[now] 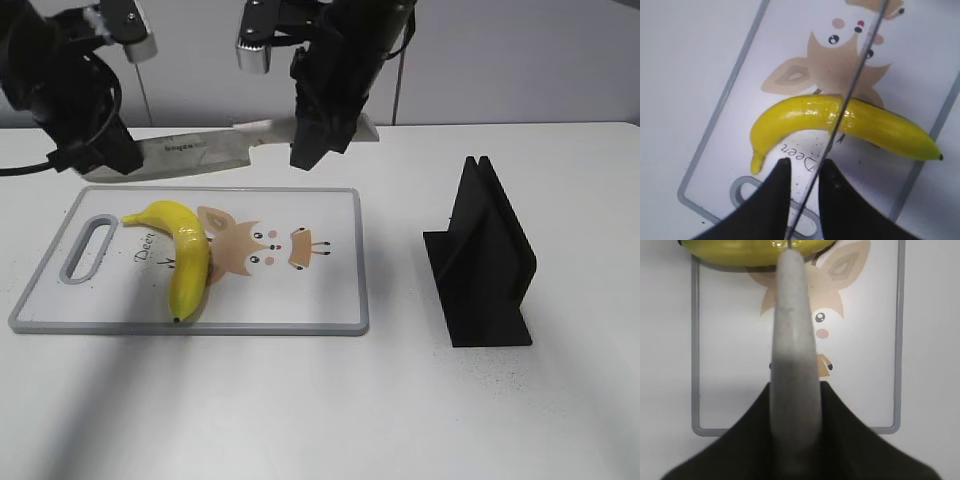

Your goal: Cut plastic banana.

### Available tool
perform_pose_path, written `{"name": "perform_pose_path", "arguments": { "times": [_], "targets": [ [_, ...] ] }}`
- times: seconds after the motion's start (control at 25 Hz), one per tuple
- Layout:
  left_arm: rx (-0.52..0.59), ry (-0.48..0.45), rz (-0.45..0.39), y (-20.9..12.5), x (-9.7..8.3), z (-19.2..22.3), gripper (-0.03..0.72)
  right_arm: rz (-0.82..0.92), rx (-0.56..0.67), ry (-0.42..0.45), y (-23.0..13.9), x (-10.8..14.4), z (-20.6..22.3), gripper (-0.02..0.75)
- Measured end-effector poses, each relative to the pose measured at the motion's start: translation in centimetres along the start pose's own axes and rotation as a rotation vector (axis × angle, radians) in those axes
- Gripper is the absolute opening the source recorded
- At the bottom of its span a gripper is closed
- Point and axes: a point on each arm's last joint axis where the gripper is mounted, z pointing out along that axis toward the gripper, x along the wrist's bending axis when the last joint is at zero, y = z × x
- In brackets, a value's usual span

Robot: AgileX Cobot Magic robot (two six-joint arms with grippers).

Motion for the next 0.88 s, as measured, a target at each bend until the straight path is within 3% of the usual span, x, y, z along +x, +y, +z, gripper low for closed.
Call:
{"name": "perform_pose_path", "arguments": {
  "times": [0.12,0.24,0.32,0.64,0.88],
  "targets": [
    [-0.048,0.053,-0.023,0.5,0.1,-1.3,0.317,0.028,-0.017,-0.001,0.3,0.1,-0.6,0.185],
    [-0.090,0.104,-0.022,0.9,0.0,-2.8,0.567,0.051,-0.023,-0.009,0.3,0.1,-0.6,0.183],
    [-0.117,0.141,-0.019,1.2,0.0,-3.8,0.654,0.053,-0.023,-0.013,0.3,0.0,-0.8,0.183],
    [-0.206,0.257,-0.033,1.7,-0.8,-8.3,0.682,0.080,-0.049,-0.053,0.9,0.4,-3.2,0.183],
    [-0.242,0.296,-0.188,1.0,-2.2,-12.4,0.665,0.089,-0.035,-0.073,0.4,2.0,-6.0,0.183]
  ]
}}
